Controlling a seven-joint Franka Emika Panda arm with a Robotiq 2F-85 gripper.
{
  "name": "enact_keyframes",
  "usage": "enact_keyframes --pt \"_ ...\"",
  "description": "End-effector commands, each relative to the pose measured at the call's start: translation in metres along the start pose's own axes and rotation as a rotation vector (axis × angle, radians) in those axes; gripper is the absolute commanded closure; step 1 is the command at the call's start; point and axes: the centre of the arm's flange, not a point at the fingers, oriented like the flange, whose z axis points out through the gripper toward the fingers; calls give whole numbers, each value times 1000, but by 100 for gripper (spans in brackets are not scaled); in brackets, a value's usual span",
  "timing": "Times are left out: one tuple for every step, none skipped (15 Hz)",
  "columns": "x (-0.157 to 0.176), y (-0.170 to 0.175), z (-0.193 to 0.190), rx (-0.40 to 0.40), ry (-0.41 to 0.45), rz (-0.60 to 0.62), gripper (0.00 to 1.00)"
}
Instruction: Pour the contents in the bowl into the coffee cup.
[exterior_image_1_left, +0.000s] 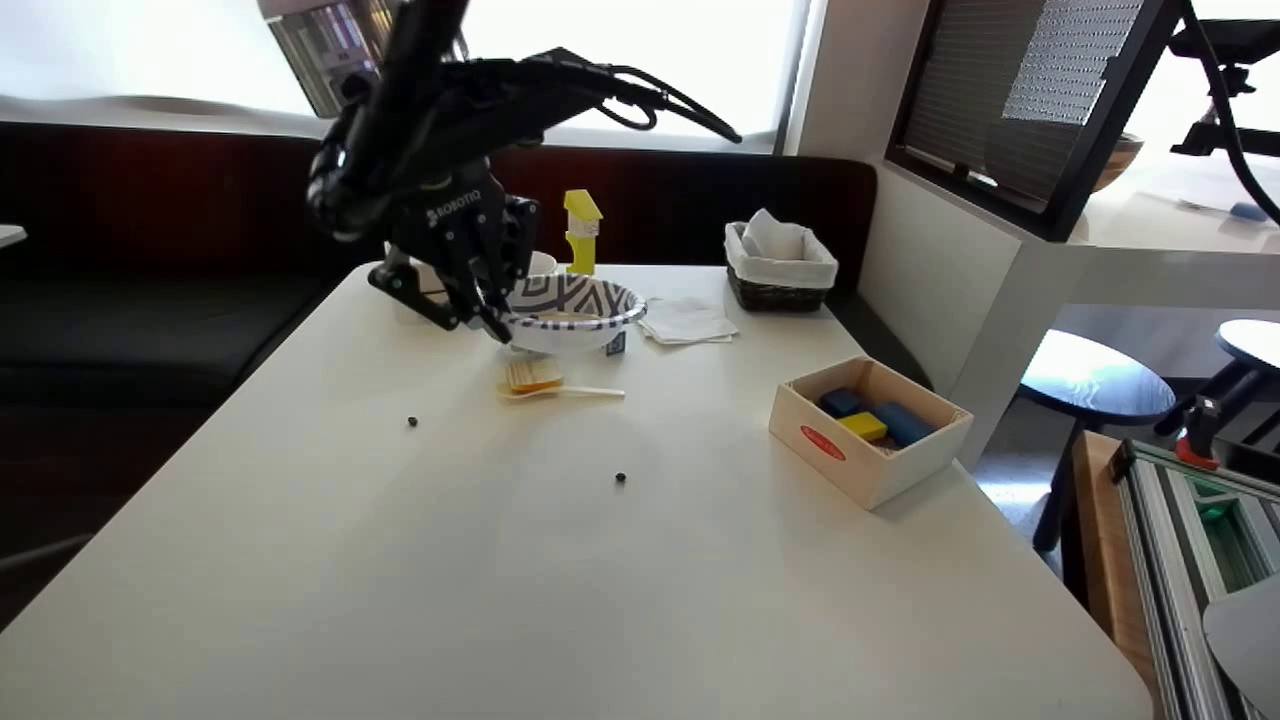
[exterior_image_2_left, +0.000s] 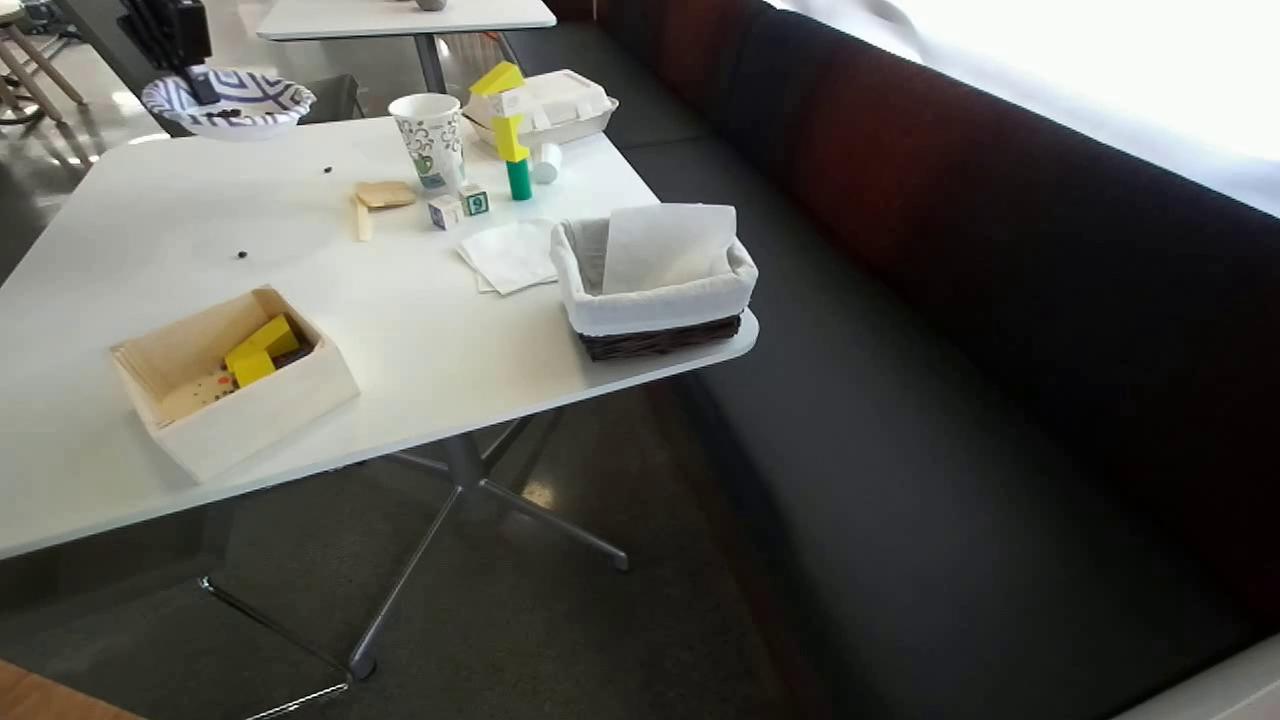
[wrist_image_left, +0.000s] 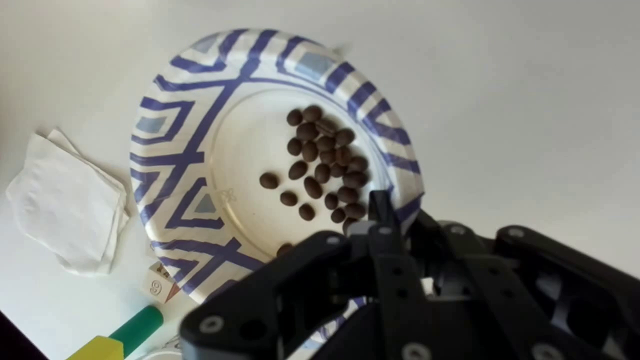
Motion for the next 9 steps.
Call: enact_keyframes --pt "23 14 -24 134 -1 -41 98" --pt "30 20 -32 168 -6 -40 98" --pt "35 24 -39 207 -7 -44 98" --pt "40 29 -46 241 -5 -45 98" --pt "44 32 -53 283 -2 -50 98" --pt "50 36 -61 318 8 -42 98" --pt "55 40 -68 355 7 -37 98" --pt "61 45 -74 387 8 -18 98" --pt "66 49 -80 420 8 -8 98"
